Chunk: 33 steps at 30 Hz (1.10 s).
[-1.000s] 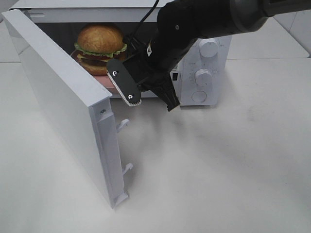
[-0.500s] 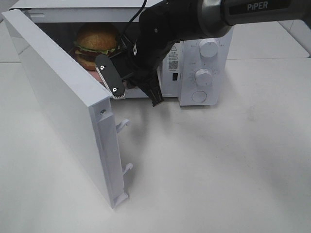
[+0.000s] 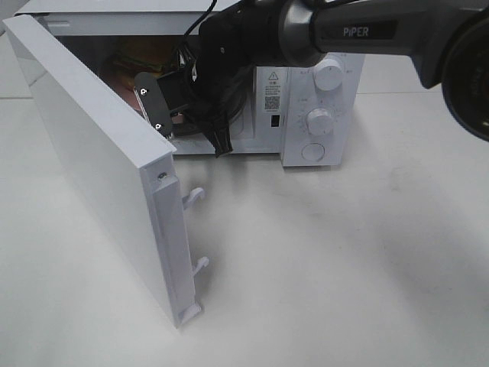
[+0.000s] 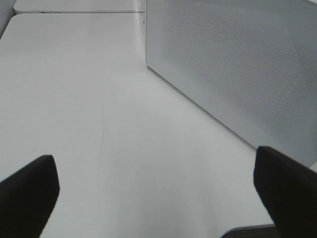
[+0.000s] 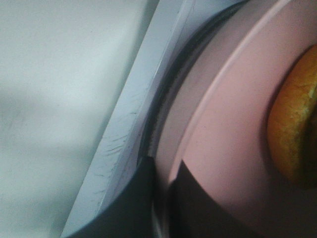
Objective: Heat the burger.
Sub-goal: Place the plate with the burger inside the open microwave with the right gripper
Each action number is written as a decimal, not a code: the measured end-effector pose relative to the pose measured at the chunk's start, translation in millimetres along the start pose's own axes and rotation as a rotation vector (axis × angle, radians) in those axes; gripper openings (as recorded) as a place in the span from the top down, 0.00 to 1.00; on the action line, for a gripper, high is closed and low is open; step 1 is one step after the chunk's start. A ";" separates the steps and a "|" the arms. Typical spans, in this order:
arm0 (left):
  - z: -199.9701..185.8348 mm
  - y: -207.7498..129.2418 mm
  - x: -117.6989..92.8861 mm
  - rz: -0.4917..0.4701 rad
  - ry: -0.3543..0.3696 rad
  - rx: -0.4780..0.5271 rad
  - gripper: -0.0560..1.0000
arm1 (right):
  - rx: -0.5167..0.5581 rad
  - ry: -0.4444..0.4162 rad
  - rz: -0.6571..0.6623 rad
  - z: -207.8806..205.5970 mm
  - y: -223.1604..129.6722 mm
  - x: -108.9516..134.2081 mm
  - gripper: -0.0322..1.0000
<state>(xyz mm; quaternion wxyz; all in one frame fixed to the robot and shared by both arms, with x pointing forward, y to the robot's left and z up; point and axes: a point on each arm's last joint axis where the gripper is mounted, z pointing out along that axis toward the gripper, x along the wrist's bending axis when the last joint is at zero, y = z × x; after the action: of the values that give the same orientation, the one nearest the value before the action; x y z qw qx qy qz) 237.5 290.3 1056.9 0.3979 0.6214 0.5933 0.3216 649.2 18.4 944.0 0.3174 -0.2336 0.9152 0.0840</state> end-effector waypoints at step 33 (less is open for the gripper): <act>0.0 0.0 0.0 0.000 0.000 0.000 0.01 | -0.002 -0.038 0.125 18.8 -8.9 -5.3 0.49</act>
<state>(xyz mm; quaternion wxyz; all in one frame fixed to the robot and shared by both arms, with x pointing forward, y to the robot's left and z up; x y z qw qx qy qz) 237.5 290.3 1056.9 0.3979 0.6214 0.5933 0.3216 667.3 18.2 932.5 0.3284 -0.1746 0.9218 0.1090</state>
